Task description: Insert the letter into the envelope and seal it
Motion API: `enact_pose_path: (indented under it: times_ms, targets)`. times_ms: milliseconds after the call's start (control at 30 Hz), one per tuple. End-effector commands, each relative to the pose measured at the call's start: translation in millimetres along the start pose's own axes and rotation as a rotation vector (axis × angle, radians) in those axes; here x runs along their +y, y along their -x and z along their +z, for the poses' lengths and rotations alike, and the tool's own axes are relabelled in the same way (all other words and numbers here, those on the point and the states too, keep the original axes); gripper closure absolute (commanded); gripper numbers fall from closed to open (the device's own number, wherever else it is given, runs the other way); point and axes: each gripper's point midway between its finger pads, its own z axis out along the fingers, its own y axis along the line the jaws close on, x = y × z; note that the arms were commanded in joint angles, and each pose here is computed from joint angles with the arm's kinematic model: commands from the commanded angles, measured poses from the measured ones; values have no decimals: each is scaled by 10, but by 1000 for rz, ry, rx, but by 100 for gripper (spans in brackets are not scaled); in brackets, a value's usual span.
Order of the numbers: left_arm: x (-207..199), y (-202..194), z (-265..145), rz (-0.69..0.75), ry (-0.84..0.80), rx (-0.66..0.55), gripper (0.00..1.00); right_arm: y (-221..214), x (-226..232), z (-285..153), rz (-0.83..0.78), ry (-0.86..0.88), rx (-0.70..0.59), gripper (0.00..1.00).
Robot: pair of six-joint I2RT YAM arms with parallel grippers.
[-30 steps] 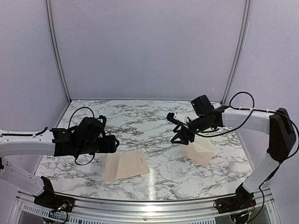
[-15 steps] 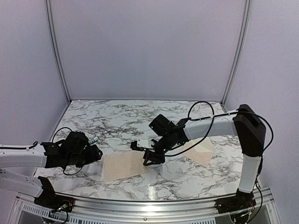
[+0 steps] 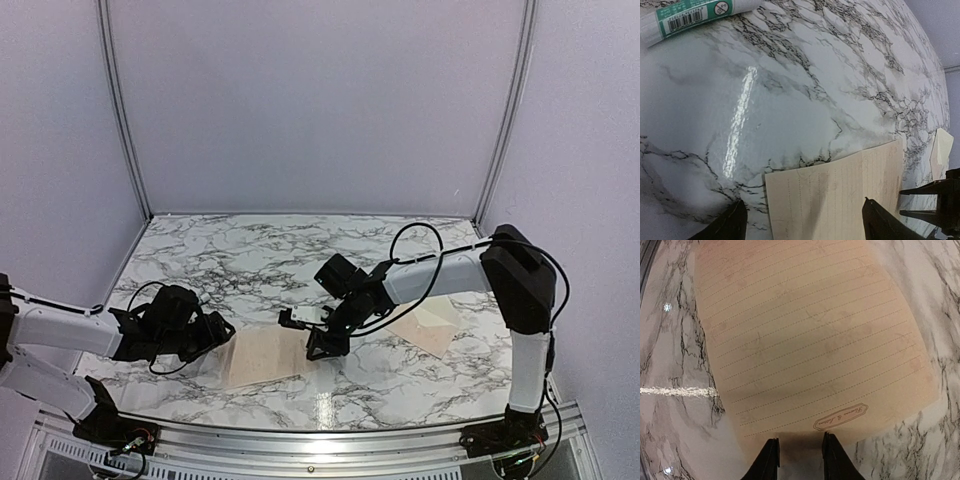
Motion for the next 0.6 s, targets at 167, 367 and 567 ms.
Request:
enact_pose_path:
  times_ms: [167,367,567]
  targets:
    - [-132,-76,148,-24,-41,61,18,-146,-47,199,35,8,45,74]
    - [-471,78,93,19,-137,32,19,-206,-49,240,42,12,61,75]
    - [-879,129,-20,62,-275,56,20,-227,-58,253,45,10,66,75]
